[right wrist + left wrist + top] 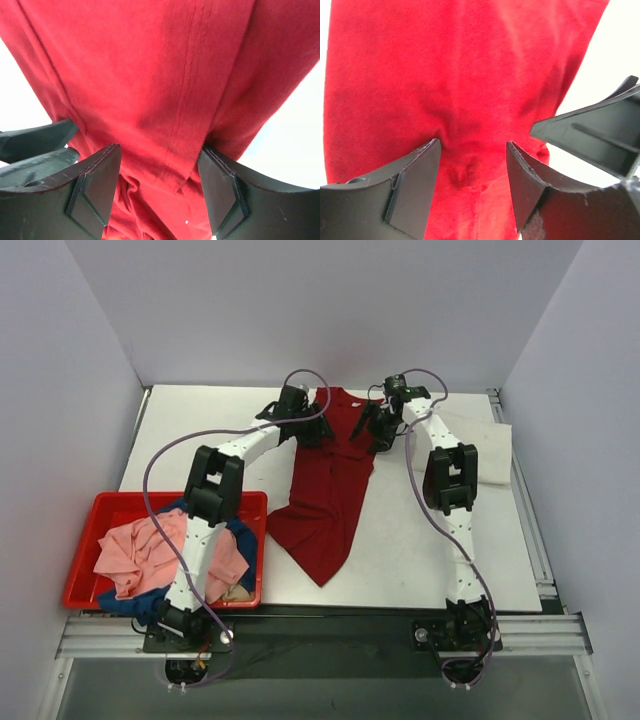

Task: Fold and stack the t-shirts
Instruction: Rotate the tshirt 90 degrees

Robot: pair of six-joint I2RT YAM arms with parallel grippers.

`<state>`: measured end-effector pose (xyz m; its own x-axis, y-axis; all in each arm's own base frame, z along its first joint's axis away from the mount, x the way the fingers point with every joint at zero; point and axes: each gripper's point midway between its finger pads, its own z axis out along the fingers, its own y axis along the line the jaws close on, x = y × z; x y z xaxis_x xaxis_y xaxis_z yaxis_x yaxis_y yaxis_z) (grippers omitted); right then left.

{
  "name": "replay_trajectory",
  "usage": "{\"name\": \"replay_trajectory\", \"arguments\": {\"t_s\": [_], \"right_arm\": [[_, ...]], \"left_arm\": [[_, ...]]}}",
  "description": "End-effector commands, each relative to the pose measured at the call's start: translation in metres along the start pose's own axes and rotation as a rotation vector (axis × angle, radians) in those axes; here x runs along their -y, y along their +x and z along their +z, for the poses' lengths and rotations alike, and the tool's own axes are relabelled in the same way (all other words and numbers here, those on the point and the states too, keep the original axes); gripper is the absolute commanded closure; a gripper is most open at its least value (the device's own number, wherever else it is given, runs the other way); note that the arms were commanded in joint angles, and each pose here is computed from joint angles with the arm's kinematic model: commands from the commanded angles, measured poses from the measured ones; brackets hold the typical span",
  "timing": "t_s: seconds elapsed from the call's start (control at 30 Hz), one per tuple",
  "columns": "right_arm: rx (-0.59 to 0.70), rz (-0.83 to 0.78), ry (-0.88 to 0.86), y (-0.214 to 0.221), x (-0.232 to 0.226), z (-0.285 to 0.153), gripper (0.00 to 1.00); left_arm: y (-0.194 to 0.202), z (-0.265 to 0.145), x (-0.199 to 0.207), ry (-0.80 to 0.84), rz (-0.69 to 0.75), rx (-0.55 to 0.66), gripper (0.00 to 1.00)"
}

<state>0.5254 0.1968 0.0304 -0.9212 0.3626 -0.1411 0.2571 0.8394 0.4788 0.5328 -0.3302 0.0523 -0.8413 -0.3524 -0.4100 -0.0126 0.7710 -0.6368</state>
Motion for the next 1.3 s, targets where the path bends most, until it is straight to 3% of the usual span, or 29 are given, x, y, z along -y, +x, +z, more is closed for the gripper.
{"name": "replay_trajectory", "arguments": {"t_s": [0.0,0.13,0.23,0.27,0.43,0.5,0.63,0.93,1.27], "right_arm": [[0.08,-0.09,-0.129,-0.008,-0.043,-0.063,0.37],[0.079,-0.152,-0.127,0.019,-0.043,-0.099,0.37],[0.041,-0.226,-0.098,0.063,-0.035,-0.116,0.37],[-0.017,-0.24,-0.07,0.088,-0.021,-0.109,0.38],[-0.13,-0.429,-0.125,0.19,-0.041,-0.126,0.38],[-0.201,-0.514,-0.14,0.237,-0.044,-0.121,0.39],[-0.292,-0.584,-0.162,0.288,-0.048,-0.102,0.41],[-0.412,-0.616,-0.143,0.363,-0.029,-0.059,0.42],[-0.505,-0.521,0.05,0.405,0.049,-0.031,0.43]], "left_arm": [[-0.057,-0.049,0.076,0.17,0.112,0.15,0.34],[-0.067,-0.097,0.105,0.199,0.198,0.204,0.33],[-0.053,-0.121,0.103,0.167,0.244,0.194,0.33],[-0.049,-0.126,0.098,0.149,0.245,0.19,0.32],[-0.014,-0.152,0.04,-0.012,0.22,0.115,0.32],[-0.016,-0.171,0.029,-0.032,0.211,0.138,0.33],[-0.002,-0.19,0.001,-0.081,0.185,0.129,0.32],[0.015,-0.201,-0.014,-0.084,0.185,0.093,0.32],[0.023,-0.211,-0.023,-0.093,0.175,0.098,0.32]]}}
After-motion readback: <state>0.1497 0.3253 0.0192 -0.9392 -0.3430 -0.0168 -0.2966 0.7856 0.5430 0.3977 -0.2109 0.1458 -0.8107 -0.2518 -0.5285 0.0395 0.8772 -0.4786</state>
